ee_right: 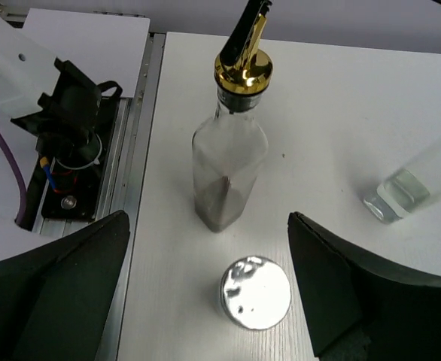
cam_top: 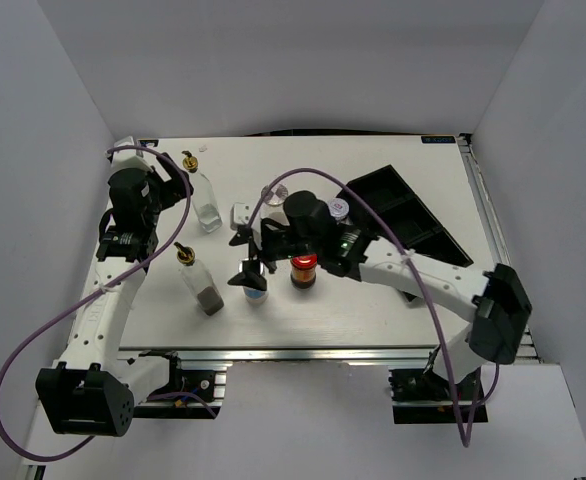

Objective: Organize the condiment bottles

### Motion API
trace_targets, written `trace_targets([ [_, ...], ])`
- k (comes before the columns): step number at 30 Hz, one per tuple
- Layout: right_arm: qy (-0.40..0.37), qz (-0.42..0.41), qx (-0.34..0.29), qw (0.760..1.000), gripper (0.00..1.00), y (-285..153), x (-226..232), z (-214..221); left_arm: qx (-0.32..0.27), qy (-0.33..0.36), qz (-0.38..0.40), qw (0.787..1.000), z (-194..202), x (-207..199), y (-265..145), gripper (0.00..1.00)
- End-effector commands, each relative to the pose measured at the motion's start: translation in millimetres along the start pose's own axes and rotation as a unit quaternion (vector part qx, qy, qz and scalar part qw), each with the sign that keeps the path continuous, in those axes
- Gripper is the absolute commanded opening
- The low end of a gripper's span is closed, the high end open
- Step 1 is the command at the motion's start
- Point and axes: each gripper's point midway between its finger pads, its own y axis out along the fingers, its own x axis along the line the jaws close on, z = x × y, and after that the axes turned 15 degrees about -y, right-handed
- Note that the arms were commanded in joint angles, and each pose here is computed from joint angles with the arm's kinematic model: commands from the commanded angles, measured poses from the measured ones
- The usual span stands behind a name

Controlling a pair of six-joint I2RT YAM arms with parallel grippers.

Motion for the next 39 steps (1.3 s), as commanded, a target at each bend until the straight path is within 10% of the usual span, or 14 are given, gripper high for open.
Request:
trace_targets([
  [1, -0.036, 0.034, -0.066, 0.997, 0.89, 27, -26, -40, -0.011, -0.001, 0.021, 1.000, -7, -8, -5, 0.98],
  [22, 0.026, 0.005, -0.097, 0.995, 0.85, 130, -29, -30, -0.026, -0.002, -0.001, 1.000, -11, 0, -6, 0.98],
  [32, 0.015, 0.017, -0.133, 0.991, 0.04, 121, -33, -59, -0.037, -0.003, -0.009, 0.999, -19, 1, -8, 0.98],
  [39, -0.018, 0.060, -0.188, 0.980, 0.00, 62, -52, -138, -0.057, -0.006, -0.002, 0.998, -36, -9, -12, 0.98],
])
